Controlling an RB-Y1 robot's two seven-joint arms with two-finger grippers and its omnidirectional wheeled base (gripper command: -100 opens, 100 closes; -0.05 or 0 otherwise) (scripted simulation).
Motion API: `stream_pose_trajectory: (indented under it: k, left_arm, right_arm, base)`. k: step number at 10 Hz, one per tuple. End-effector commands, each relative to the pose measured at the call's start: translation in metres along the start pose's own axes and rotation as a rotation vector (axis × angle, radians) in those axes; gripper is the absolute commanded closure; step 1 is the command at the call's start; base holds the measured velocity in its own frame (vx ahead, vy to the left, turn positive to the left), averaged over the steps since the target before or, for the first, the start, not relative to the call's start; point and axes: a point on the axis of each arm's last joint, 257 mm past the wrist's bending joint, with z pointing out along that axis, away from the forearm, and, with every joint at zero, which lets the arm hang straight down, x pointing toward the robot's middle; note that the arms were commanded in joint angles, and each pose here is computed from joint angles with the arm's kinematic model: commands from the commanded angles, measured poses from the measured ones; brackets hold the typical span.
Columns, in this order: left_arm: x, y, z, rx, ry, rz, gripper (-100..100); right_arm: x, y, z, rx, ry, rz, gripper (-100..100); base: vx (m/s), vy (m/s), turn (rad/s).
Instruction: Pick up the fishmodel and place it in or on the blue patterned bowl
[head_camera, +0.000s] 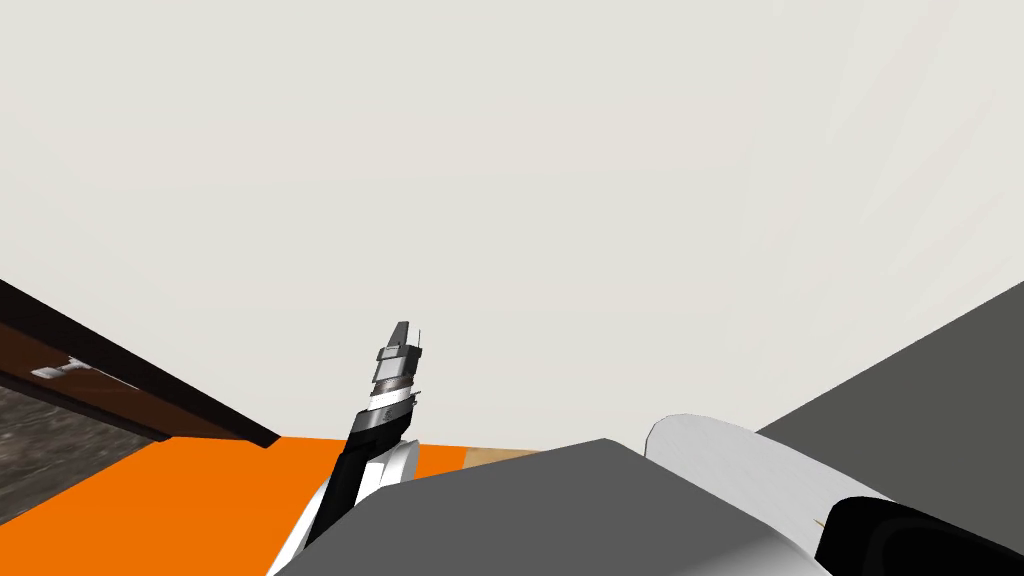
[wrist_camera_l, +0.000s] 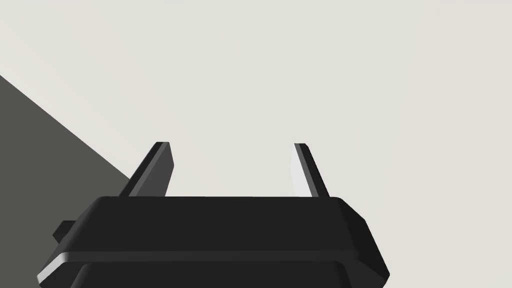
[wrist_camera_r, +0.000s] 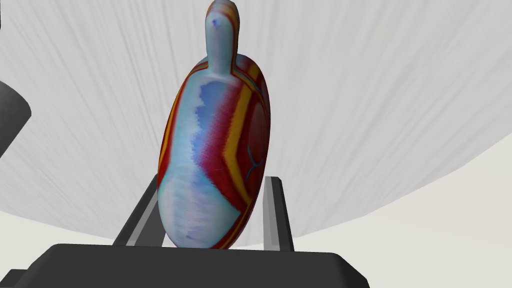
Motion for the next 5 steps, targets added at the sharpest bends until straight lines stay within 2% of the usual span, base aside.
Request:
stream_pose_trajectory:
  k: [1,2,3,4,5]
  left_arm:
    - [0.000,0.000,0.000,0.000,0.000,0.000,0]
    - [0.000,0.000,0.000,0.000,0.000,0.000,0]
    - [0.000,0.000,0.000,0.000,0.000,0.000,0]
    - [0.000,0.000,0.000,0.000,0.000,0.000,0]
    - [0.000,0.000,0.000,0.000,0.000,0.000,0]
  right_arm:
    - [0.001,-0.006,-0.009,-0.001,0.000,-0.007,100]
    - [0.002,-0.009,-0.014,-0.002,0.001,-0.011,100]
    - [0.003,-0.008,-0.011,-0.001,0.002,-0.009,100]
    - [0.003,-0.008,-0.011,-0.001,0.001,-0.008,0]
    - [-0.020,-0.009,-0.009,-0.029,-0.034,-0.042,100]
  base:
    - [0.046,0.031,-0.105]
    - [0.044,0.035,-0.058]
    - [0.018,0.017,-0.012]
    - [0.000,0.000,0.000]
    - [0.022,-0.011,0.024]
